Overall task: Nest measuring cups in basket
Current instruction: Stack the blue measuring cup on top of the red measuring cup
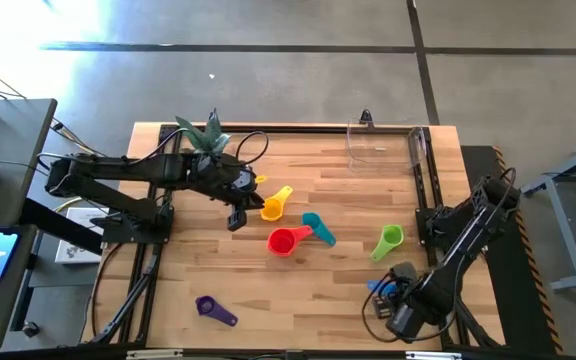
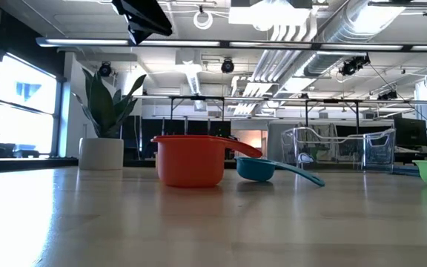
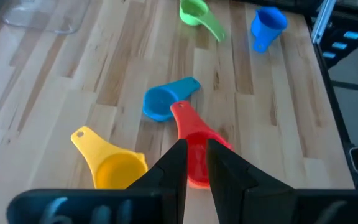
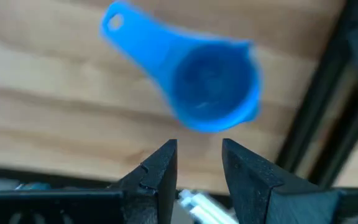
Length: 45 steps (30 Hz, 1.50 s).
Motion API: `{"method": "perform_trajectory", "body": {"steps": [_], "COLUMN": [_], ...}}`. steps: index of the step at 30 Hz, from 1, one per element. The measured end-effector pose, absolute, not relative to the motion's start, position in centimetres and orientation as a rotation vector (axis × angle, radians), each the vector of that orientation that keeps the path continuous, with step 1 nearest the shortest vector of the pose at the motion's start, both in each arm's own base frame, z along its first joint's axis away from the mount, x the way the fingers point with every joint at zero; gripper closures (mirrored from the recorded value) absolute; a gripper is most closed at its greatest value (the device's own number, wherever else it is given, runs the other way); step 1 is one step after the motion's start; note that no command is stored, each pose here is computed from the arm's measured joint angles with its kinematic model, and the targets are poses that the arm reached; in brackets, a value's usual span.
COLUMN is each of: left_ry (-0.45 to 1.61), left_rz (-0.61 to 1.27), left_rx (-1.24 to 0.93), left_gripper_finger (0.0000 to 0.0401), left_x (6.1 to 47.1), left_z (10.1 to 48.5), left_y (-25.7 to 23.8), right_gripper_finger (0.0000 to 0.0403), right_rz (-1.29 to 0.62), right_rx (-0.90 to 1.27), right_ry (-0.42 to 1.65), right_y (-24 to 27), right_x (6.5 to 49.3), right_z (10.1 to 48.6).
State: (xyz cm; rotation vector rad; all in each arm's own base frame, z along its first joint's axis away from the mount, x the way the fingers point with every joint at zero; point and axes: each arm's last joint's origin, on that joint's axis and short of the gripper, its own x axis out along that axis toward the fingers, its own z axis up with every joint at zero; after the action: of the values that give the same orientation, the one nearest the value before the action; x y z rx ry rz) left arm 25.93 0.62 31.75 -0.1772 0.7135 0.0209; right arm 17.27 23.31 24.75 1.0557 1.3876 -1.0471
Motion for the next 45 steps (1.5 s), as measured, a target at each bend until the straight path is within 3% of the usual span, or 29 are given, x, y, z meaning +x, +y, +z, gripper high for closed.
{"method": "perform_trajectory", "body": {"steps": [10,18,37,40,45], "left_ry": [0.652,0.629,0.624,0.624,0.628], "left_rz": [0.088,0.153,0.181,0.181,0.181], "left_rx": [-0.213,-0.272,-0.324,-0.325,-0.324], "left_gripper_finger": [0.0352,0.0352,0.0352,0.0352,0.0352], "left_x": [26.3,26.4,26.3,26.3,26.3], "left_z": [32.2,32.3,32.3,32.3,32.2], "left_y": [0.8,1.0,1.0,1.0,1.0], "right_gripper_finger": [0.0284,0.0284,0.0285,0.0307,0.0387], "right_rz": [-1.023,-0.915,-0.797,-0.796,-0.802], "right_rx": [0.812,0.813,0.859,0.859,0.869], "right_ry": [1.458,1.496,1.554,1.573,1.581], "right_y": [22.4,21.1,19.0,19.0,19.0], "right_x": [15.6,14.7,13.0,13.0,13.0], "right_z": [23.7,20.0,16.6,16.5,16.6]}}
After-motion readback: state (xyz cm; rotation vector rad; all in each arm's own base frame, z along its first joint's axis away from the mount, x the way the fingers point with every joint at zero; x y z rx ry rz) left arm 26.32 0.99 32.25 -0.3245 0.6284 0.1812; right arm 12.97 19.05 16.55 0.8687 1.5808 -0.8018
